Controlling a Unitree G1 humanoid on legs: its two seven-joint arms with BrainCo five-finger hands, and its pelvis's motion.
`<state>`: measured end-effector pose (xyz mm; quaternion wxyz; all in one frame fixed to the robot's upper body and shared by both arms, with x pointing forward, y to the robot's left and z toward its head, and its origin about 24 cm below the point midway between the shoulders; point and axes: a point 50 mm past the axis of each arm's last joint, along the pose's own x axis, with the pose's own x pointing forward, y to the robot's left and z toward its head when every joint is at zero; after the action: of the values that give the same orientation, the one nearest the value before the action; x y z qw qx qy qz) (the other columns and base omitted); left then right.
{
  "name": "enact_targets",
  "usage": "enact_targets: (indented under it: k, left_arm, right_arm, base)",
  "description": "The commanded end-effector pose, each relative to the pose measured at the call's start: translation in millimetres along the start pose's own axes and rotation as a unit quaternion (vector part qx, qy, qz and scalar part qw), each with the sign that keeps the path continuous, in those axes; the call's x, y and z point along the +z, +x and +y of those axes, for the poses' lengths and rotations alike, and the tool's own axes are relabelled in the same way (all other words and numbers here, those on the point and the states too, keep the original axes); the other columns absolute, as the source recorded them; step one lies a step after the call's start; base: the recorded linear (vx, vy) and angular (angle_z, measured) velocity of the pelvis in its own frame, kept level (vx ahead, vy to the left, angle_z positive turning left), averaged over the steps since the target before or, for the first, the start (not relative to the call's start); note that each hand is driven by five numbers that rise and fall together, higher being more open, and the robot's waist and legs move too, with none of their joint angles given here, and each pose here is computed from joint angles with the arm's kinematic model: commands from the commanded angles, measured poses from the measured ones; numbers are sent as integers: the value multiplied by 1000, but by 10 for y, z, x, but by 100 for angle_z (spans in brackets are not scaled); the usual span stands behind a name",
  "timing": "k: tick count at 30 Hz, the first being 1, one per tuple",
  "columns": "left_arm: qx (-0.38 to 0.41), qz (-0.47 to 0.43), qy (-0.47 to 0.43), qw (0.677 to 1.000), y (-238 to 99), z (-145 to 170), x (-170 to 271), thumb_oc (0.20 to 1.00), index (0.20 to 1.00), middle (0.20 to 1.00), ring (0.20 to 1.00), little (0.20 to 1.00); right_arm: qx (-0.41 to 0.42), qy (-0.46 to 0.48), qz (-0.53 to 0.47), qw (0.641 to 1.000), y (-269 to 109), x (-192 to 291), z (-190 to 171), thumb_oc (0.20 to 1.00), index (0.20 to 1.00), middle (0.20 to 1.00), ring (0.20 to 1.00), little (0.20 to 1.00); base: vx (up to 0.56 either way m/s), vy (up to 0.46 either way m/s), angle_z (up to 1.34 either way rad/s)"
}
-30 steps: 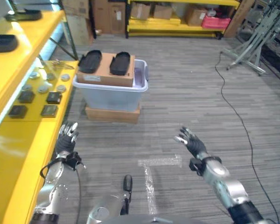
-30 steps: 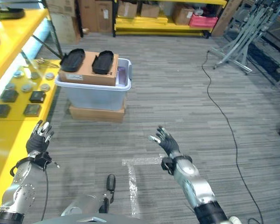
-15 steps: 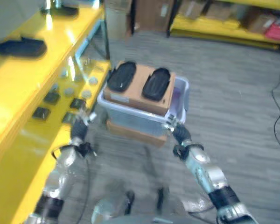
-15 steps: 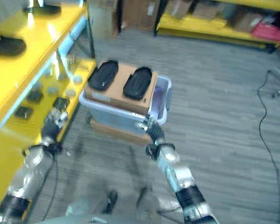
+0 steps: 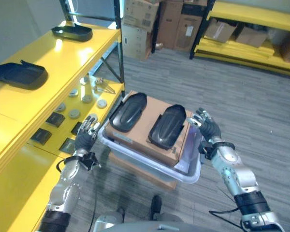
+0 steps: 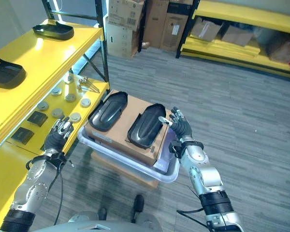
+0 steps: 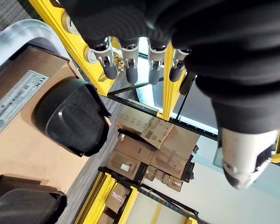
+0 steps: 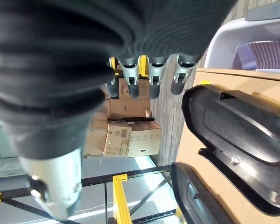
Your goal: Move parts from the plastic box to the shelf.
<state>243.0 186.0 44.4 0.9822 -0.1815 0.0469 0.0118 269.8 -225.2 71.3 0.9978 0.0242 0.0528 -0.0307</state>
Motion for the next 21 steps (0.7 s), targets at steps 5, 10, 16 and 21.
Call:
enact_targets:
  k: [5,10,16,21]
  left_arm:
    - [-29,-16,14,999,12,-85,83,1000,1000,1000,1000,1000]
    - [-16,-19,21,999,-7,-30,114,1000,1000,1000,1000,1000]
    - [-18,-38,37,998,-4,1,186,1000,1000,1000,1000,1000]
    - [-78,-84,36,993,45,-186,362,1000,1000,1000,1000,1000]
  right_arm:
    - [-24,4,-24,999,-54,37,-83,1000,1000,1000,1000,1000]
    - [-42,-13,-32,999,-63,15,-46,1000,1000,1000,1000,1000]
    - [-150,-97,-95,979,-71,200,-256,1000,1000,1000,1000,1000]
    - [-242,-141,-159,947,79,520,-478,1000,1000,1000,1000,1000]
  base:
    - [-9,5,26]
    - [14,29,-12]
    - [94,38,-9]
    - [118,78,-1]
